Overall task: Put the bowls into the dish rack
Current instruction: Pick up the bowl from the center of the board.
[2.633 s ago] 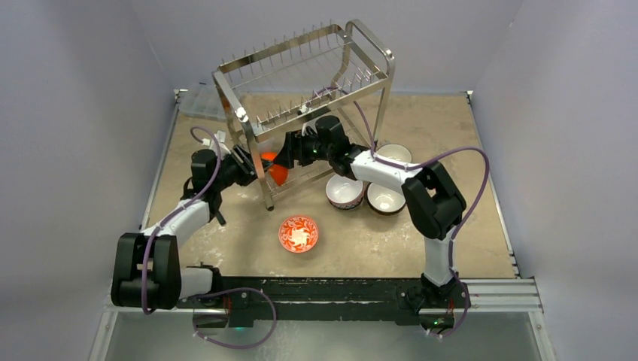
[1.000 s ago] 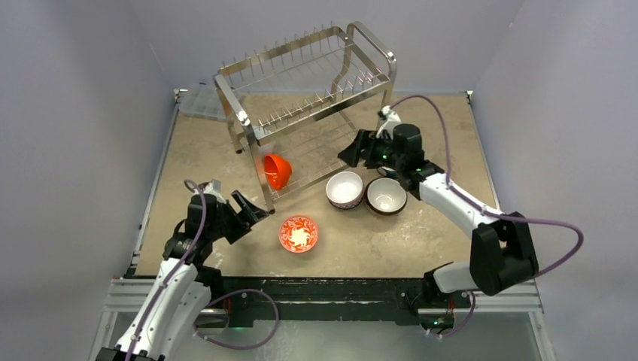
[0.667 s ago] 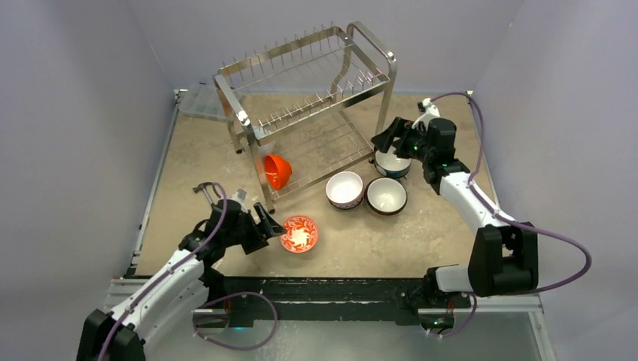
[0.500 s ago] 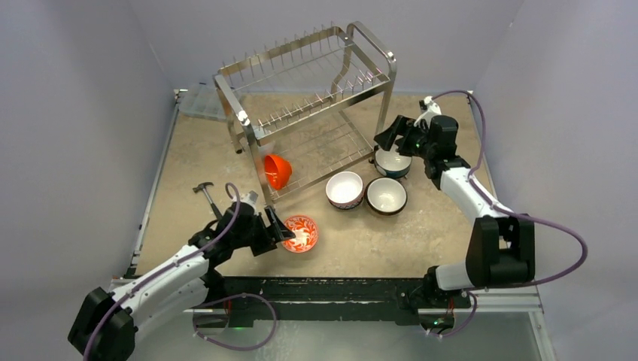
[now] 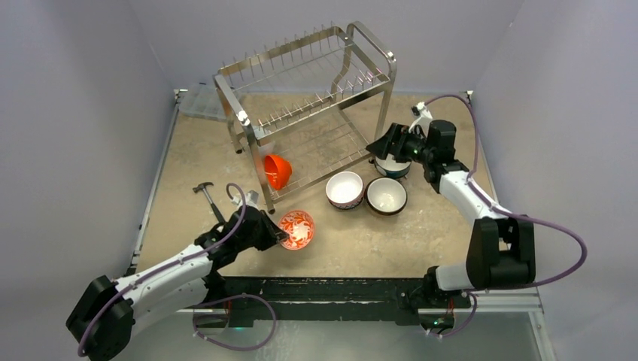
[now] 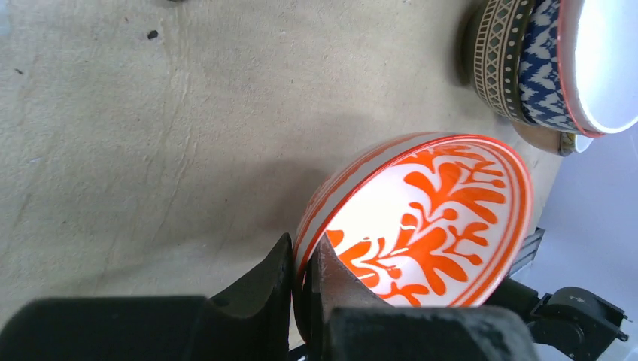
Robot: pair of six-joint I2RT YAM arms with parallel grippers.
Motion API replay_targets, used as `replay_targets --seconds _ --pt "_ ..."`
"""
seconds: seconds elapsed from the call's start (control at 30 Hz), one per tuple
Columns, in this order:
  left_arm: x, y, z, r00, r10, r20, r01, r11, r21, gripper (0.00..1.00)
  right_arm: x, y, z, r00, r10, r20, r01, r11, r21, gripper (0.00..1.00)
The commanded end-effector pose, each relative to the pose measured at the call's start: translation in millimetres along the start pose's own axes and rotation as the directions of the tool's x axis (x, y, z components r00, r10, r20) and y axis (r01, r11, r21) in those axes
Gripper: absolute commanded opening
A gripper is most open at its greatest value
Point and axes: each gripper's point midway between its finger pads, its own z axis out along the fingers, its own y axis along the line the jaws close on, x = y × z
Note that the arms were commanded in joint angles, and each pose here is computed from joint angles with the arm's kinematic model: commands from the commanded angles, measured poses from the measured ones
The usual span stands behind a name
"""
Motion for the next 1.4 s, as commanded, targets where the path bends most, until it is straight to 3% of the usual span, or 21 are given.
replay_targets --seconds 0.0,0.2,0.43,0.63,0.97,1.37 --pt "-20 -23 -11 0.995 0.005 0.098 -0.014 0.996 0.086 0.00 20 36 -20 0.999 0.015 -0.047 -0.022 0.990 -0.143 0.92" --pt "-32 -58 -26 0.988 0.019 0.154 -0.055 0.969 0.239 0.00 64 89 -40 0.990 0.029 -0.140 -0.068 0.956 -0.284 0.99" --pt "-40 -119 -46 0.978 0.075 0.195 -0.160 0.869 0.467 0.00 116 154 -64 0.962 0.053 -0.267 -0.174 0.874 -0.454 0.99" --pt "-44 -156 -65 0.967 0.112 0.230 -0.229 0.779 0.584 0.00 136 181 -79 0.942 0.057 -0.331 -0.228 0.832 -0.506 0.99" --pt "-46 -173 -76 0.958 0.140 0.249 -0.268 0.742 0.614 0.00 151 209 -75 0.919 0.080 -0.386 -0.297 0.785 -0.544 0.99" --pt "-42 -164 -69 0.957 0.168 0.235 -0.277 0.764 0.583 0.00 151 252 -71 0.920 0.054 -0.388 -0.306 0.718 -0.625 0.99"
